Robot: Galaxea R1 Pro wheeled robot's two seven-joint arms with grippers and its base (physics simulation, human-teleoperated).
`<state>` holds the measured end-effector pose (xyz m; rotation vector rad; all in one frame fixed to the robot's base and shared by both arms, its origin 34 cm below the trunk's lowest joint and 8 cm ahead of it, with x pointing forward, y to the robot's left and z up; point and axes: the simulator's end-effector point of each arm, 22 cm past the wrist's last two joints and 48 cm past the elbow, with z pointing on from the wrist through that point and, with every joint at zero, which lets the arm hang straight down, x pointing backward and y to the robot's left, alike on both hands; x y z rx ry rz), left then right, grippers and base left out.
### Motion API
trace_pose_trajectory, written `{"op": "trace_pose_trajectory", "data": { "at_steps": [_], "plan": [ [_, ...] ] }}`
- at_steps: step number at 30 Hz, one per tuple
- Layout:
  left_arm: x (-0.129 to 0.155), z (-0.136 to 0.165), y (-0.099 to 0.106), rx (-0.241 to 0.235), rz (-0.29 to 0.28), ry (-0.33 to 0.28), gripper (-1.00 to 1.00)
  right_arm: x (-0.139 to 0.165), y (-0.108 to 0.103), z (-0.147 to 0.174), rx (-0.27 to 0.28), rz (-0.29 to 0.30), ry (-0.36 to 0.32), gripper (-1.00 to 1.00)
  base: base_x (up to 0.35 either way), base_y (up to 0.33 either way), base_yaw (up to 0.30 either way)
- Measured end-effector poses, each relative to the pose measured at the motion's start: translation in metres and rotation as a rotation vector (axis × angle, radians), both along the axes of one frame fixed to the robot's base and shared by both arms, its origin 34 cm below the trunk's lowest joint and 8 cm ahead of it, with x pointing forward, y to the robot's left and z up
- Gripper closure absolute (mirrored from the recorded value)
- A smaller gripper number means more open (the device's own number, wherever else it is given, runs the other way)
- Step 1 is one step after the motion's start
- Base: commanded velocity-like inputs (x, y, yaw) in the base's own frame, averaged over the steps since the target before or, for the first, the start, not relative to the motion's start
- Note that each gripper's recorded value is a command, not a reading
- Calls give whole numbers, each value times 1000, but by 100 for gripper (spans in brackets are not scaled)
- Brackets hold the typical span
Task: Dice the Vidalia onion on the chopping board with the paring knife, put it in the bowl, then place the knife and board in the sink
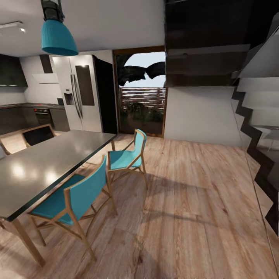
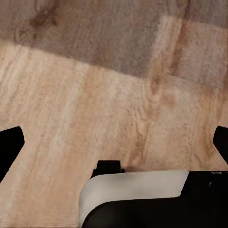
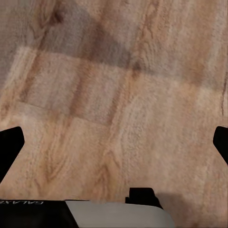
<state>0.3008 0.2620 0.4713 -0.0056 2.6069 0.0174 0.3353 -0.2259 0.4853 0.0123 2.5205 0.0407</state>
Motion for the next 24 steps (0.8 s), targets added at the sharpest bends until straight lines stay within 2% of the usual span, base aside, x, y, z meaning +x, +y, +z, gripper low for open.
{"op": "trace_pose_trajectory", "data": {
  "at_steps": [24],
  "plan": [
    [-5, -2, -1, -1, 0, 13, -100, -4, 0, -2, 0, -1, 13, -100, -243, 227, 274]
  ]
}}
